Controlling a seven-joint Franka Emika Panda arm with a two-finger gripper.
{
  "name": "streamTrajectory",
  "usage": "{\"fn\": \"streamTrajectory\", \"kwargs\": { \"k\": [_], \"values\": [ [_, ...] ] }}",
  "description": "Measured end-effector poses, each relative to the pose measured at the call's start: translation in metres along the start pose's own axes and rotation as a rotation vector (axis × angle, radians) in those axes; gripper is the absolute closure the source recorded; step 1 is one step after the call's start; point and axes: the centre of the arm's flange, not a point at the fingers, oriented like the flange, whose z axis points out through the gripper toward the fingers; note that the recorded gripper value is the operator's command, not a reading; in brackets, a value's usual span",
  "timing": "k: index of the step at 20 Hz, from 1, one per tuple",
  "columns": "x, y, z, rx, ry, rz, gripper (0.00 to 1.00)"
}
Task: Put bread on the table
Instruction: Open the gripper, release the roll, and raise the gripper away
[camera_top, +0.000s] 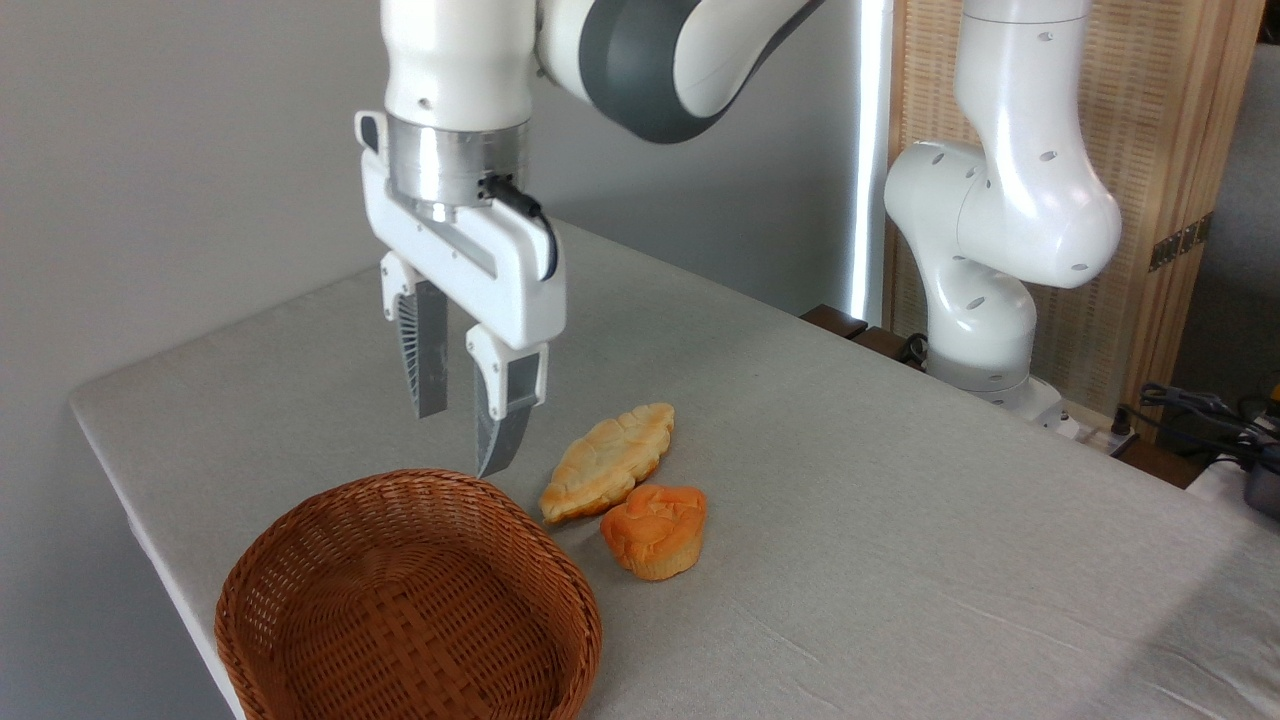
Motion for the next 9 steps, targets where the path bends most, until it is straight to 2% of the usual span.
{"fn": "streamTrajectory", "kwargs": {
  "k": [4, 9],
  "values": [
    [0.019, -0.001, 0.006, 0.000, 0.003, -0.008, 0.00],
    [0.026, 0.003, 0.010, 0.016, -0.017, 0.012, 0.00]
  ]
}}
